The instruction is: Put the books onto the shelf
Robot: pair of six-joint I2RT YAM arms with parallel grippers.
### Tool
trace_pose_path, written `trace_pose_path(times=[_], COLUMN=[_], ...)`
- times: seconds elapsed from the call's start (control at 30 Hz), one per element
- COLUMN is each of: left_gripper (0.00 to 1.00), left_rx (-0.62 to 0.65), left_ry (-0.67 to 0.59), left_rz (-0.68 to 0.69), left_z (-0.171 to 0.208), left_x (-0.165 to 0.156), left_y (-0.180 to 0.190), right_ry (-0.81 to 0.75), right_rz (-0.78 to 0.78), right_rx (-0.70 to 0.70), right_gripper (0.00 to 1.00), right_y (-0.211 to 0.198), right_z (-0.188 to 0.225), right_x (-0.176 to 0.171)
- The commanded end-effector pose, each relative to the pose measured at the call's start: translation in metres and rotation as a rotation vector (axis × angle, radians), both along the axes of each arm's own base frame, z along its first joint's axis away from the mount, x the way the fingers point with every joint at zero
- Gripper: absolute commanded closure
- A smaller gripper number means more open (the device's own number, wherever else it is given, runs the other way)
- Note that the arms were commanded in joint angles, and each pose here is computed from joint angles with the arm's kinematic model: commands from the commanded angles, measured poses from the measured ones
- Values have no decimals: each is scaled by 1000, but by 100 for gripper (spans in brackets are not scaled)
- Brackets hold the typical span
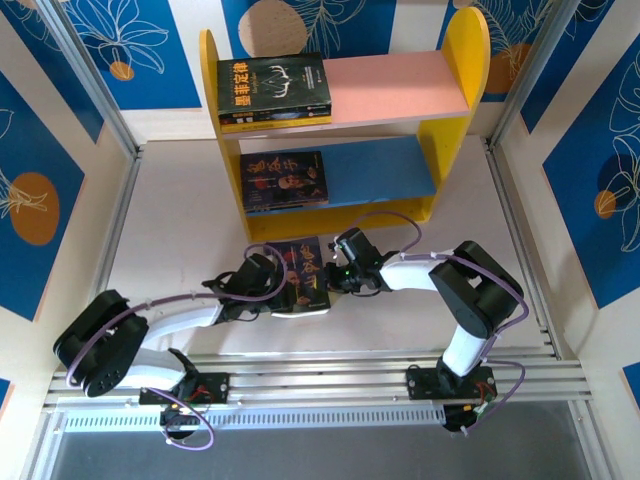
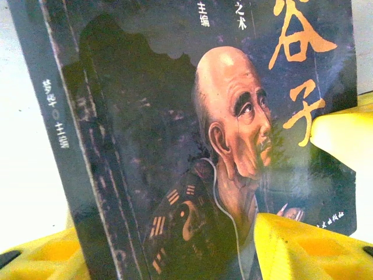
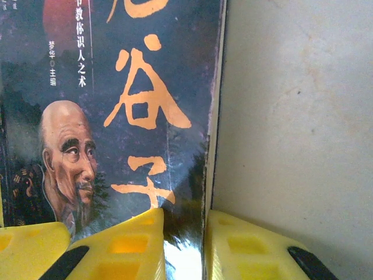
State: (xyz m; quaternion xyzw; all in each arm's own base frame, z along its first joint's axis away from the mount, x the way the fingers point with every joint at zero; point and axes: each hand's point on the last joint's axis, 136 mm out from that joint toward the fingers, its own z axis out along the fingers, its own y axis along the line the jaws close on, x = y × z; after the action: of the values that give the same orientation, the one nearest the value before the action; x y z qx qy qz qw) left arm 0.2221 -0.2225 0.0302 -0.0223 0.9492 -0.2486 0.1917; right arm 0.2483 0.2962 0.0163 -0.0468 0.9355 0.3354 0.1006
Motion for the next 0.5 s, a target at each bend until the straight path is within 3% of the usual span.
trace_pose_path(times=[0.0, 0.17, 0.33, 0.47], left_gripper=[41, 46, 69, 77], left_rx=[-6, -16, -21, -15], left_ry=[-14, -25, -38, -48], left_rz=[-16, -30, -29, -28], left_z=[5, 11, 16, 20], left_x=[6, 8, 8, 8], left_y=[-7, -11, -11, -8], right_ry=[171, 162, 147, 134], right_rz=[73, 106, 100, 76], right_rx=[-153, -141, -163, -184], right_gripper=[79, 78, 71, 62], right_y=[-23, -15, -16, -22], right_z=[-56, -50, -47, -45], right_x=[-54, -55, -51, -42])
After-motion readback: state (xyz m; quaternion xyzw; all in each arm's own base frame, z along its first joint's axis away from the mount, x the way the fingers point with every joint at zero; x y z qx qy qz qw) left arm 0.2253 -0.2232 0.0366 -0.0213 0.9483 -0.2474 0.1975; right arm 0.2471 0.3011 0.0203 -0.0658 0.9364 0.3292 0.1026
